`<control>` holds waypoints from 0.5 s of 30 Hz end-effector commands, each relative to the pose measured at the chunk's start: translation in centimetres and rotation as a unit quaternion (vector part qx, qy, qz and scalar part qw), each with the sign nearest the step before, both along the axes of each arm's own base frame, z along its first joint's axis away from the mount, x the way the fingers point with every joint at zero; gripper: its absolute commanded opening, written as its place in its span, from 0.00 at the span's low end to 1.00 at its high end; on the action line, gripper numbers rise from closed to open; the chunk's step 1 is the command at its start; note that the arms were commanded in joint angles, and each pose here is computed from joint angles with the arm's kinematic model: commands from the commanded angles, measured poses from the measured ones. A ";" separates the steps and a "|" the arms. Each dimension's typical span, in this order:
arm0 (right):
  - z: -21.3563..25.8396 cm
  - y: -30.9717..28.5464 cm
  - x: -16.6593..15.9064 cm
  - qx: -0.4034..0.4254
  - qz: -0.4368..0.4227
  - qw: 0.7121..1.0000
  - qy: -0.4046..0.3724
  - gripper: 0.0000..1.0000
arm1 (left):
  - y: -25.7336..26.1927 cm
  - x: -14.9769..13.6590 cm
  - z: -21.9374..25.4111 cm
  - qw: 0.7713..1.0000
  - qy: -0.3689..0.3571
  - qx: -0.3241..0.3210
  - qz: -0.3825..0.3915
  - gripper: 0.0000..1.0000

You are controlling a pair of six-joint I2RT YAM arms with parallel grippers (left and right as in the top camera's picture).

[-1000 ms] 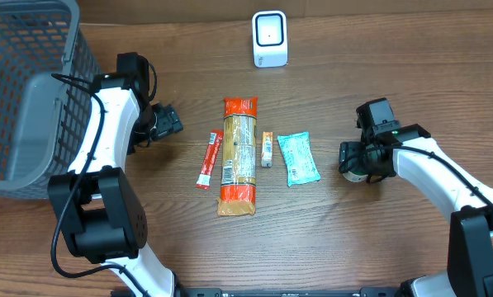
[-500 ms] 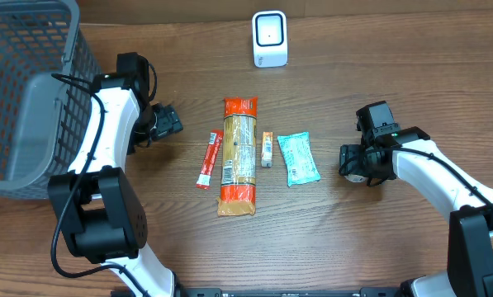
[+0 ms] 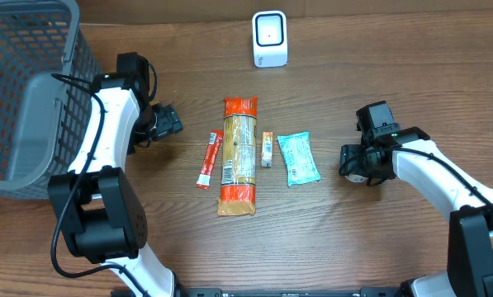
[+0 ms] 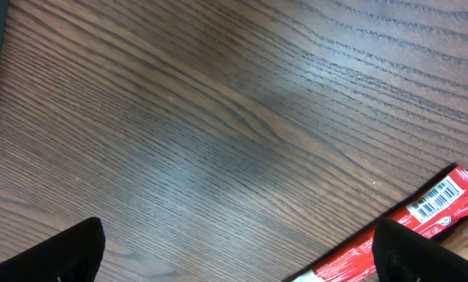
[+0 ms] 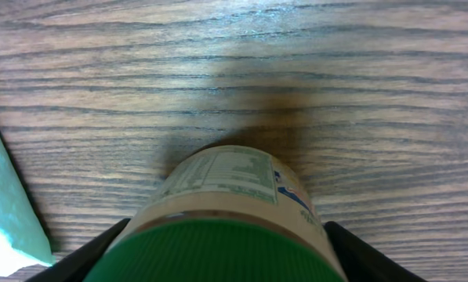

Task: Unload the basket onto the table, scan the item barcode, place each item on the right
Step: 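Lift the jar and carry it to the white scanner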

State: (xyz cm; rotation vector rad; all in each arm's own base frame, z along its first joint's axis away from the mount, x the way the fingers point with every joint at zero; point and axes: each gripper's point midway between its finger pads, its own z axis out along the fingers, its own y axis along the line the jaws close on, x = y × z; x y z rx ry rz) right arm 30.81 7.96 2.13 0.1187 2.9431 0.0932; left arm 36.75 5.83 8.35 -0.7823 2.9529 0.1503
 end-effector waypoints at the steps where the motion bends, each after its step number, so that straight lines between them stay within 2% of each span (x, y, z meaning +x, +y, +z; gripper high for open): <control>1: -0.3 -0.2 -0.2 -0.007 0.002 1.000 0.003 0.61 | 0.1 -0.1 0.5 1.000 -0.005 0.004 -0.012 1.00; 2: -0.3 -0.1 -0.2 -0.006 0.002 1.000 0.002 0.54 | 0.1 -0.1 0.5 1.000 -0.005 0.004 -0.012 0.99; 5: 0.0 0.0 0.2 -0.004 0.002 1.000 -0.004 0.46 | 0.1 -0.1 0.5 1.000 -0.005 0.004 -0.012 1.00; 9: 2.0 0.3 1.4 0.000 0.002 1.000 -0.020 0.40 | 0.1 -0.1 0.5 1.000 -0.005 0.004 -0.012 1.00; 15: 6.4 0.6 2.5 0.006 0.002 0.999 -0.043 0.38 | 0.1 -0.1 0.5 1.000 -0.005 0.004 -0.013 1.00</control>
